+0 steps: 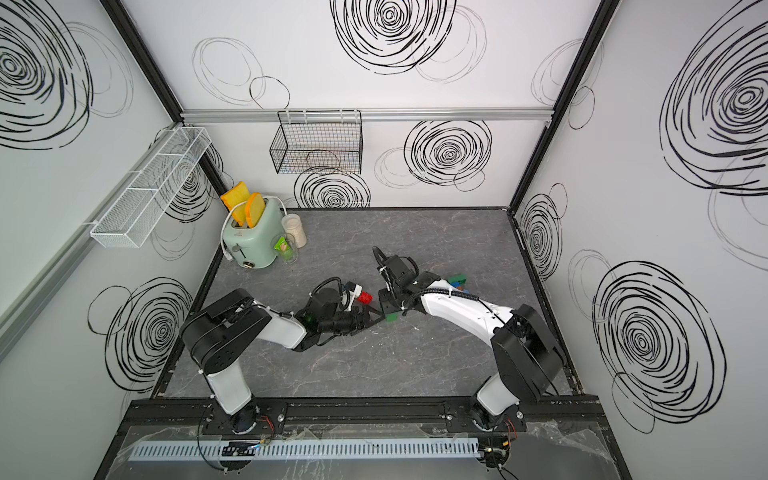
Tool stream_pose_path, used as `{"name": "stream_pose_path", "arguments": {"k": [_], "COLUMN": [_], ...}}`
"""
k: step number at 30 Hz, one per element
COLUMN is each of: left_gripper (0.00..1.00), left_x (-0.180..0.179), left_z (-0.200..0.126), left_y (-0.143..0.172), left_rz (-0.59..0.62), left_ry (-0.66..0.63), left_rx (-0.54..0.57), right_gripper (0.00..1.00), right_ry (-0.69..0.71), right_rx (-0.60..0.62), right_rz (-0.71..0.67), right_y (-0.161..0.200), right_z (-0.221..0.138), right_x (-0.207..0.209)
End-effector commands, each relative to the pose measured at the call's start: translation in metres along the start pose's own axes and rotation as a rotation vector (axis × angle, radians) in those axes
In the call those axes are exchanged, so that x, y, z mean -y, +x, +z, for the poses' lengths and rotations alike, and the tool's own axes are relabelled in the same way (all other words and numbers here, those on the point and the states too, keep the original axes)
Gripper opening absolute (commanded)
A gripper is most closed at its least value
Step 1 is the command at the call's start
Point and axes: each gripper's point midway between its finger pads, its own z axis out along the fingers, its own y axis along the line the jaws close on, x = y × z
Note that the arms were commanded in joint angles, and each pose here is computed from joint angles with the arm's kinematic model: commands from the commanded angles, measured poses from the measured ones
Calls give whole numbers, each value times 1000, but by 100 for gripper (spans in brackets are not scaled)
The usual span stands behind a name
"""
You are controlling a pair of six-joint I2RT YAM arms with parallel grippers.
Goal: Assemble the letter f with lego
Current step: Assemble the lego brick with the lego brick.
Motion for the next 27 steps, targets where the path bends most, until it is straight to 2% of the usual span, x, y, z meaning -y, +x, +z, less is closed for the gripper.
{"name": "stream_pose_path", "arguments": {"k": [1,14,27], "left_gripper": [80,80,80], "left_x": [4,-1,-3], "left_z": [5,5,4], "left_y": [-6,-7,-9], "left_rz": [13,13,6], "left_ry": [19,8,8], "left_rx": [12,11,10], "right_gripper": [31,32,32], "right_ry": [37,33,38], "right_rx": [-94,-161,-278], "right_rz": [-36,-111,-137], "right_y": [32,61,87], "right_z": [16,24,37], "right_x": [10,12,15]}}
